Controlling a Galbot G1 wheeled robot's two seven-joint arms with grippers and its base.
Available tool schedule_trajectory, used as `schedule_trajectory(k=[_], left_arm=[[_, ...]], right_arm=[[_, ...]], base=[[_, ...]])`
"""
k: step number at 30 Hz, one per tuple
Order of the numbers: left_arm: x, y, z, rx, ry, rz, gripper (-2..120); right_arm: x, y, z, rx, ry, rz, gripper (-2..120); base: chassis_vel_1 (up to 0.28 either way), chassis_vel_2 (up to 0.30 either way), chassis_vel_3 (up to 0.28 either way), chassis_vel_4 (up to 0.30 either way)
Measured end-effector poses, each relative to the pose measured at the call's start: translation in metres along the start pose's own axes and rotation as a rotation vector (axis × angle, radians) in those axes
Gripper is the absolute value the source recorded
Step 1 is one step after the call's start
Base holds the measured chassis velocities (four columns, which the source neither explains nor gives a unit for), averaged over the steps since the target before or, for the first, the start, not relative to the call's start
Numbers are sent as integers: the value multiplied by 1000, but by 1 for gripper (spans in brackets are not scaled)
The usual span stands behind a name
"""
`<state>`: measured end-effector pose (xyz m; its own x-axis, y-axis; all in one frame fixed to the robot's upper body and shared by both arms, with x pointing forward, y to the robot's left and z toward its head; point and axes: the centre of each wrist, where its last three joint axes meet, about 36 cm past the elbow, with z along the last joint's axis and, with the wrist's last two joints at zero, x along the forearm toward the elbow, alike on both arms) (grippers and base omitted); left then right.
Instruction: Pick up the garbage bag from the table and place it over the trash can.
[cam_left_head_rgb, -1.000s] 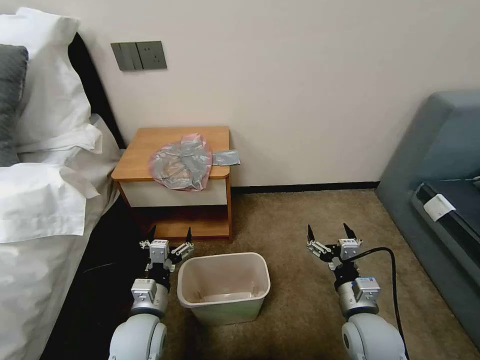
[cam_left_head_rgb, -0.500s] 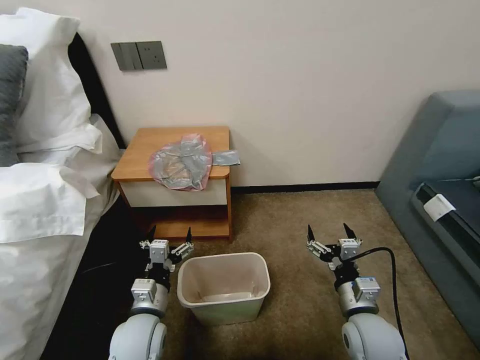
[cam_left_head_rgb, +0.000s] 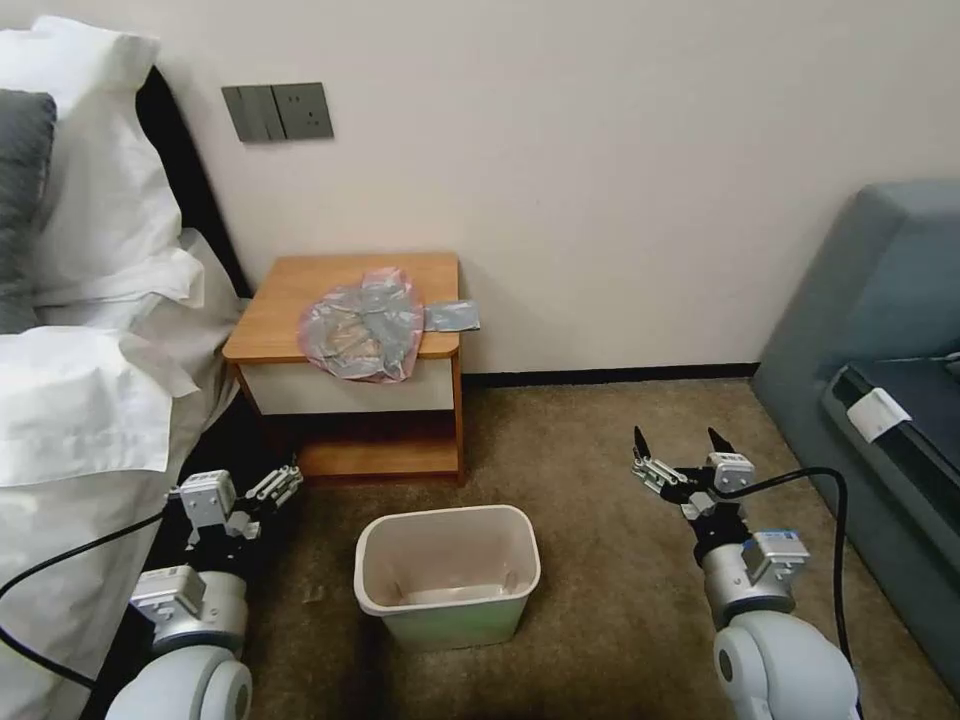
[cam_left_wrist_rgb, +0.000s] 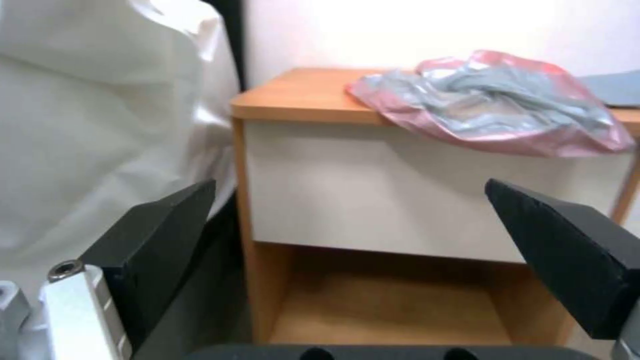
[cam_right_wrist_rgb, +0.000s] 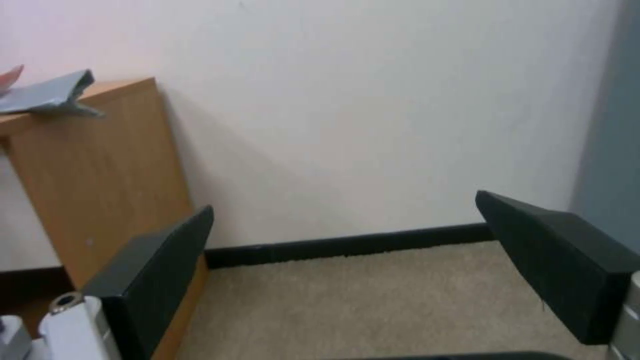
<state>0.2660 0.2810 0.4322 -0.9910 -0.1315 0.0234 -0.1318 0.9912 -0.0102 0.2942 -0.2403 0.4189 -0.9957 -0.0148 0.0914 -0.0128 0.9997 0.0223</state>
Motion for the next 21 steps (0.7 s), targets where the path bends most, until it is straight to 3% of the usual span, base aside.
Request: schedule_trajectory(k=[7,9,10,12,14,17,18,21], left_arm=[[-2,2,2,-24,2,48,100],[-1,1,0,-15,5,48,100],[-1,1,0,-15,5,48,100],[2,-1,-3,-8,9,46,100],[3,-1,-3,-9,9,44,100],[9,1,-7,-7,8,28,100],[9,1,-7,-7,8,28,100],[11,4,-7,-4,16,9,100]], right_arm=[[-1,-7,-2,-66,7,-43,100],[-8,-7,-17,-231,25,-76,100],[-8,-7,-17,-231,25,-76,100],[-17,-8,-31,-375,62,-110,100],[-21,-8,-35,-417,78,-125,100],[-43,-7,-49,-591,133,-190,100],[-43,-7,-49,-591,133,-190,100],[-75,-1,-57,-762,185,-291,100]], base=[[0,0,0,0],[0,0,0,0],[0,0,0,0],[0,0,0,0],[0,0,0,0],[0,0,0,0],[0,0,0,0],[0,0,0,0]])
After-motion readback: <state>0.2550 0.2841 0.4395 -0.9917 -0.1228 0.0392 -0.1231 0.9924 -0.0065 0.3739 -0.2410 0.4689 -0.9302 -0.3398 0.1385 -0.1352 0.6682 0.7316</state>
